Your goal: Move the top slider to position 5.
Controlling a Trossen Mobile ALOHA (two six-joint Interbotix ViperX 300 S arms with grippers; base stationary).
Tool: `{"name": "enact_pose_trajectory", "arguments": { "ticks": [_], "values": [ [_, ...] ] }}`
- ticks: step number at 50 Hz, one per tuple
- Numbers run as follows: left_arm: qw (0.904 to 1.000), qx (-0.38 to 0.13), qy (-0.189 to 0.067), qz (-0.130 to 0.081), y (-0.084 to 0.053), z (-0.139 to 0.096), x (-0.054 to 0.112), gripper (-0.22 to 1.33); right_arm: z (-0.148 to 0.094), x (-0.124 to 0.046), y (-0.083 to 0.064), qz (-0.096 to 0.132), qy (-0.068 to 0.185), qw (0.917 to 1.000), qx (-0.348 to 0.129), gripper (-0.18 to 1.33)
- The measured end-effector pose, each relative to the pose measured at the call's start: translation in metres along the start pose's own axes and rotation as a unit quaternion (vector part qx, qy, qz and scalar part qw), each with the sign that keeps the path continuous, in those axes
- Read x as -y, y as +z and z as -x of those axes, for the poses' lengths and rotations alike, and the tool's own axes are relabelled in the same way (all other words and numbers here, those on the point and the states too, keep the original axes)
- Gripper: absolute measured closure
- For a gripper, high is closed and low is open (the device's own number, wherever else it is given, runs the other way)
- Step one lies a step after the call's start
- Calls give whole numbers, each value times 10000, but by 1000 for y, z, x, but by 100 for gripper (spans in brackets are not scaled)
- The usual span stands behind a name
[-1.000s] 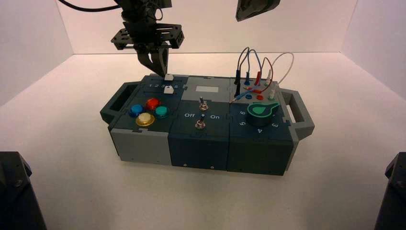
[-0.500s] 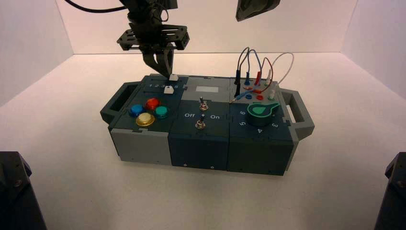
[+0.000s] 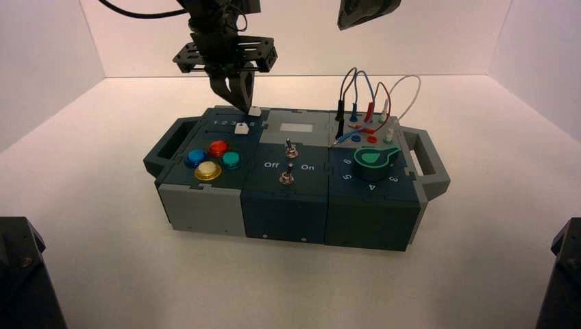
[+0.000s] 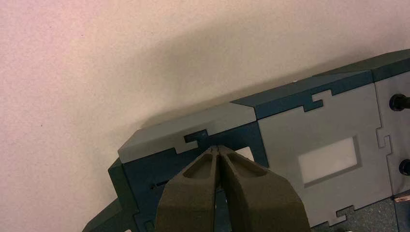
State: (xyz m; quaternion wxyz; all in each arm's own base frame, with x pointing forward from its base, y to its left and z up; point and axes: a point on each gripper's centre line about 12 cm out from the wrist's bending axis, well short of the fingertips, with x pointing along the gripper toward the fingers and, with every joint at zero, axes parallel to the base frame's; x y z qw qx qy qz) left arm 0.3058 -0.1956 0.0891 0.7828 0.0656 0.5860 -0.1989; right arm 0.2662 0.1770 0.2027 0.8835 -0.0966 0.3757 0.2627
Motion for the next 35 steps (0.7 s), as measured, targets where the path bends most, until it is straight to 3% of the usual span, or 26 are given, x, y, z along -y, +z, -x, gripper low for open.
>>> {"name": "enact_pose_trajectory", "arguments": {
  "ticks": [16, 29, 35],
  "values": [
    [10000, -30, 13, -27, -7, 4, -1, 127, 4, 7, 2, -83, -71, 9999, 64, 129],
    [9998, 85, 132, 136, -14, 25, -24, 127, 4, 15, 3, -163, -160, 9997, 75, 129],
    [9998, 45, 125, 127, -16, 27, -23, 127, 4, 16, 3, -174, -171, 9997, 76, 129]
  ]
}}
